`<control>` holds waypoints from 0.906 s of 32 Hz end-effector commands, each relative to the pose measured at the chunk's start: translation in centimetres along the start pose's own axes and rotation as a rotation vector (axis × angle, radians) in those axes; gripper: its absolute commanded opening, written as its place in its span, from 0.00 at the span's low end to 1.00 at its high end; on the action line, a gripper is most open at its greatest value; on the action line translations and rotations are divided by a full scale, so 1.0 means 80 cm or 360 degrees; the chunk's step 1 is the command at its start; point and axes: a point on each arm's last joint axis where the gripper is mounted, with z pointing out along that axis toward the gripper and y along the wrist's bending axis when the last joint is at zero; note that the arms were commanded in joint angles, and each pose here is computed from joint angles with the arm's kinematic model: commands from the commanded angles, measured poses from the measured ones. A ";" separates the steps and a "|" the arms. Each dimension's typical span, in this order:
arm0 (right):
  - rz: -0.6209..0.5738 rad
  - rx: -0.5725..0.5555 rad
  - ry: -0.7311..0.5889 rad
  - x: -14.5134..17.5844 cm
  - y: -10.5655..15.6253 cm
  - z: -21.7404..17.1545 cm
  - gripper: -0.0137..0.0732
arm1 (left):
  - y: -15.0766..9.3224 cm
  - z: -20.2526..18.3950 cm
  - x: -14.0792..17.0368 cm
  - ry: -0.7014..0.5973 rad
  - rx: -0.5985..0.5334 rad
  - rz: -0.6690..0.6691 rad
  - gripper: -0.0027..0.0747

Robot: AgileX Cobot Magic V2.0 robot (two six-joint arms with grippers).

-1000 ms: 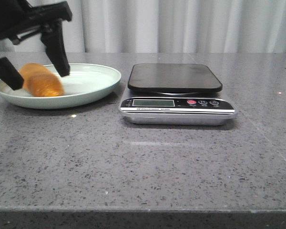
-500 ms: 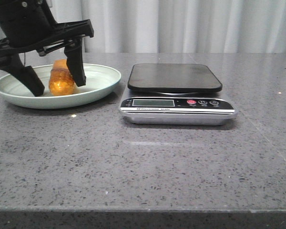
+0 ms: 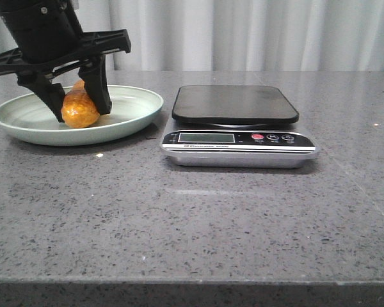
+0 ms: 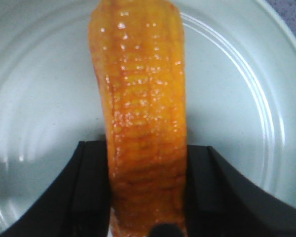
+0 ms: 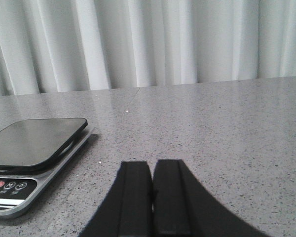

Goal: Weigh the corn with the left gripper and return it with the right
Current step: 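Lift the corn with the left gripper and carry it over the scale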

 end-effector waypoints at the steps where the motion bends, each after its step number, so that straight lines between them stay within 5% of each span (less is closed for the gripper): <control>1: -0.0021 -0.0015 -0.0173 -0.014 0.002 -0.002 0.33 | -0.019 -0.031 -0.009 -0.0121 0.0053 0.0118 0.20; 8: -0.0021 -0.0015 -0.0173 -0.014 0.002 -0.002 0.33 | -0.084 -0.055 0.008 -0.0206 0.0164 0.0383 0.20; 14: -0.0021 -0.0015 -0.0173 -0.014 0.002 -0.002 0.33 | -0.133 -0.080 0.018 -0.0338 0.0351 0.0411 0.20; 29: -0.0021 -0.0015 -0.0173 -0.014 0.002 -0.002 0.33 | -0.179 -0.062 0.031 -0.0262 0.0409 0.0495 0.20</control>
